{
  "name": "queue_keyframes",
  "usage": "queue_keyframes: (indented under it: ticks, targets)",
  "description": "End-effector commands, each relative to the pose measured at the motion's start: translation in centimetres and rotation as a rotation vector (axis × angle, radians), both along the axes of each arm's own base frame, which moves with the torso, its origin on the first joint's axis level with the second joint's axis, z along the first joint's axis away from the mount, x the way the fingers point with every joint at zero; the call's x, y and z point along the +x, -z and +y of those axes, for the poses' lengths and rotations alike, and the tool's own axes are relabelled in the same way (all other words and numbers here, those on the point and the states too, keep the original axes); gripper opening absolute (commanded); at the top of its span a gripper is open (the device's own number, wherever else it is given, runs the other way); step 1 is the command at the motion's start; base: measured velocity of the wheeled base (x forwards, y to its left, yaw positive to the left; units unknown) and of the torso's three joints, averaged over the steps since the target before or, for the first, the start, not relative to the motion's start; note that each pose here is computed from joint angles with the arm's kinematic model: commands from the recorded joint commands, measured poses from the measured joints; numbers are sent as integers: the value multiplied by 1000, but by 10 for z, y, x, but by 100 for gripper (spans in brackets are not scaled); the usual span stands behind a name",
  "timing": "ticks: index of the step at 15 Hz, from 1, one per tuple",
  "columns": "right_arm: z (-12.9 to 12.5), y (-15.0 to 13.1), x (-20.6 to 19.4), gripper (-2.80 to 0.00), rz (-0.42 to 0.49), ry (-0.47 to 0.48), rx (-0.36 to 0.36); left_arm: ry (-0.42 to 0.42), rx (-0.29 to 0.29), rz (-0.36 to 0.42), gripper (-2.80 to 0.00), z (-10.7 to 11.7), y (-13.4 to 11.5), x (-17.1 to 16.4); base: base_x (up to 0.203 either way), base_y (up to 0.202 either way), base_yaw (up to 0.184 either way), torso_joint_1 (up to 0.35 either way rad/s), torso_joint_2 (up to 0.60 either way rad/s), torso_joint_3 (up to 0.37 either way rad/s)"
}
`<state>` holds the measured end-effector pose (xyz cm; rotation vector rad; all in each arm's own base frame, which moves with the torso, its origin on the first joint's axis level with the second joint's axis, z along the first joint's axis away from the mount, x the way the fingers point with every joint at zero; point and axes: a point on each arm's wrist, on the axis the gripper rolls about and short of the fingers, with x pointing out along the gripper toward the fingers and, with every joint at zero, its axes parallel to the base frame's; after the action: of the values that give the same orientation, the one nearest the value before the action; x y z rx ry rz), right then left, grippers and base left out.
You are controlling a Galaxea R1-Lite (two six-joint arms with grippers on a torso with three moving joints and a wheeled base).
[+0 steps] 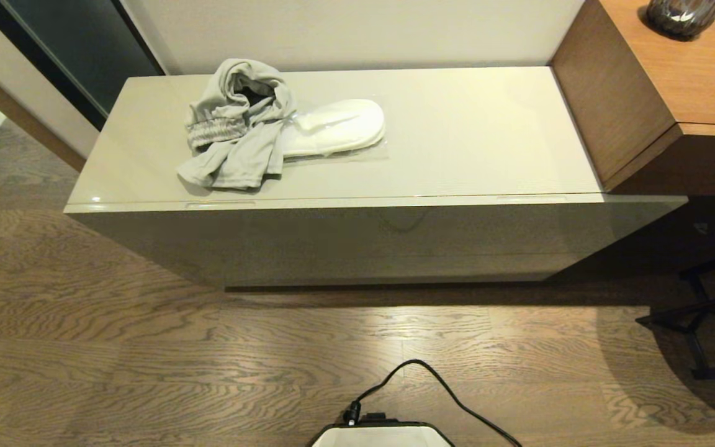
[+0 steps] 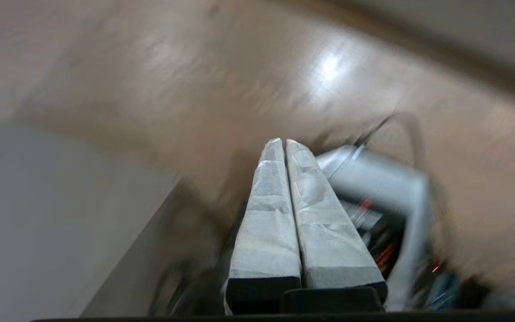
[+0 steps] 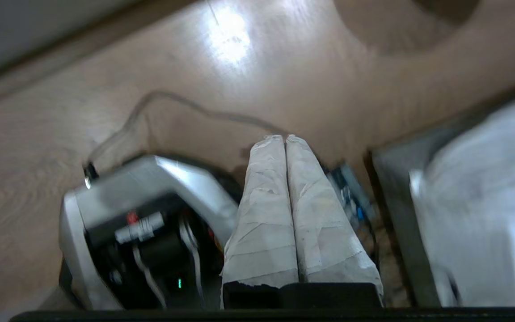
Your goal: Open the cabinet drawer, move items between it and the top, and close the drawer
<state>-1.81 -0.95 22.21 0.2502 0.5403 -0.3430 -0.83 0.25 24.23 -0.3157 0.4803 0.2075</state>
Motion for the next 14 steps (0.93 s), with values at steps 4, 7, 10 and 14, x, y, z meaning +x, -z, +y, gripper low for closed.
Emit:
queue_keyframes:
  ticks: [4, 7, 10, 14]
  targets:
    - [2, 73, -85, -280, -48, -74, -106, -25, 79, 77, -280, -6, 71, -68, 0, 0, 0, 0, 0, 0]
    - [4, 95, -85, -280, -50, -146, -242, -42, 79, 93, -280, -6, 76, -66, 0, 0, 0, 0, 0, 0]
    - [4, 115, -64, -280, -44, -185, -300, 24, 151, 32, -280, -2, 76, -62, 0, 0, 0, 0, 0, 0]
    - [5, 118, -56, -280, -110, -225, -308, 39, 188, 62, -280, -1, 100, -63, 0, 0, 0, 0, 0, 0]
